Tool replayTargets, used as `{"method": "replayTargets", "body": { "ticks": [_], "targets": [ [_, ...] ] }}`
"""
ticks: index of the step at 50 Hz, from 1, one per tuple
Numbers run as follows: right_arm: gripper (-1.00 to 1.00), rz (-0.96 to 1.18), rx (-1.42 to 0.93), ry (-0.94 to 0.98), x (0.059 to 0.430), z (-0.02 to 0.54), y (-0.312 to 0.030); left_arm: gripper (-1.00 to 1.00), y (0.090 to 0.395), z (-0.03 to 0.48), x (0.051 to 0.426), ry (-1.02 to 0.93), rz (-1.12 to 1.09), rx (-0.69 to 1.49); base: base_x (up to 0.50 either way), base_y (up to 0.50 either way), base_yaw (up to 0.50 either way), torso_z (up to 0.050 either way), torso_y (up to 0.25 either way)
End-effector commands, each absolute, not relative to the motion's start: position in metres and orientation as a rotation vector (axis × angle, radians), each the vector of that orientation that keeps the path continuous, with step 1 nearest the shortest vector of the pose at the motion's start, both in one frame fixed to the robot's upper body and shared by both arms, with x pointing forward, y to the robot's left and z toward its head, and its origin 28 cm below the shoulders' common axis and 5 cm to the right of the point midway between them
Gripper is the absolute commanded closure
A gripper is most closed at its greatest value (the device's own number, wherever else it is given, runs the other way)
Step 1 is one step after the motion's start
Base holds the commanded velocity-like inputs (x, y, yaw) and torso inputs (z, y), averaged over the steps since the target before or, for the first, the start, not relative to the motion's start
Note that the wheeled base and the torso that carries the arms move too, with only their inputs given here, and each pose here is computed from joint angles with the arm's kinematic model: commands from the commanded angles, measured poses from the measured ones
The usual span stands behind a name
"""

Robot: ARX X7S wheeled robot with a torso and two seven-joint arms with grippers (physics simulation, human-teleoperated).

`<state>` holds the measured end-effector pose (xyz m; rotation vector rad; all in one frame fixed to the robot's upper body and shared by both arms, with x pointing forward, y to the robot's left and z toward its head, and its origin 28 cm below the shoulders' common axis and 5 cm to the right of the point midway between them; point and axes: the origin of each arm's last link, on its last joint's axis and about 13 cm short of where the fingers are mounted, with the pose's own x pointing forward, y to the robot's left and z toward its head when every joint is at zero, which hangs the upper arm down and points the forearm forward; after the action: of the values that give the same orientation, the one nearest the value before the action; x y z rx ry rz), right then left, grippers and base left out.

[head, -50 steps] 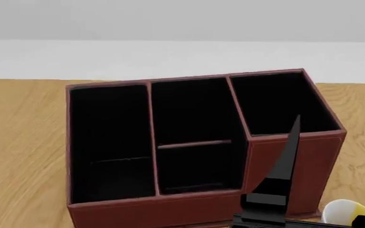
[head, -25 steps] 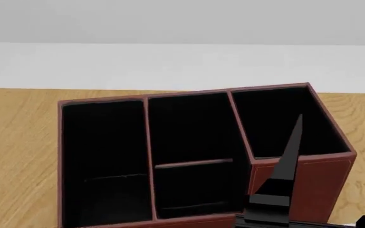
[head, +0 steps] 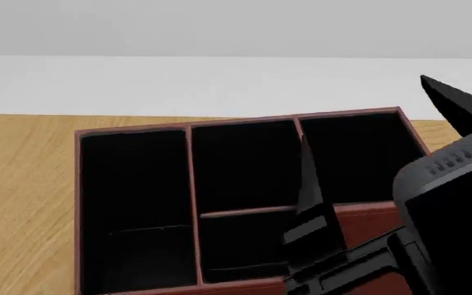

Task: Pick up the book and place it in the front compartment of the caddy.

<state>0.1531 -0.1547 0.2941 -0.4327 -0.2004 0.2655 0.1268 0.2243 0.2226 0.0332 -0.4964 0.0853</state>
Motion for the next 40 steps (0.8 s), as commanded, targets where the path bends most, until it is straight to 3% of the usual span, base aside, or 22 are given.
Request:
{"method": "replayTargets", "body": {
  "ticks": [1, 6, 8, 15, 25, 40],
  "targets": [
    [-1.00, 0.626, -0.527, 0.020, 0.176, 0.327, -0.154, -1.00, 0.225, 0.222, 0.126, -0.505, 0.088, 0.024, 0.00, 0.00, 0.00, 0.000, 0.000],
    [-1.00, 0.794, -0.622, 0.135, 0.172, 0.341, -0.160, -1.00, 0.225, 0.222, 0.125, -0.506, 0.089, 0.021, 0.00, 0.00, 0.00, 0.000, 0.000],
    [-1.00, 0.838, -0.681, 0.213, 0.183, 0.345, -0.146, -1.00, 0.225, 0.222, 0.125, -0.508, 0.088, 0.019, 0.00, 0.00, 0.00, 0.000, 0.000],
    [-1.00, 0.856, -0.887, 0.443, 0.196, 0.365, -0.128, -1.00, 0.226, 0.220, 0.126, -0.506, 0.092, 0.011, 0.00, 0.00, 0.00, 0.000, 0.000],
    [-1.00, 0.878, -1.072, 0.631, 0.178, 0.405, -0.123, -1.00, 0.224, 0.224, 0.126, -0.524, 0.089, 0.003, 0.00, 0.00, 0.00, 0.000, 0.000],
    [-1.00, 0.960, -1.255, 0.813, 0.167, 0.376, -0.126, -1.00, 0.224, 0.225, 0.123, -0.551, 0.089, -0.012, 0.00, 0.00, 0.00, 0.000, 0.000]
  ]
}}
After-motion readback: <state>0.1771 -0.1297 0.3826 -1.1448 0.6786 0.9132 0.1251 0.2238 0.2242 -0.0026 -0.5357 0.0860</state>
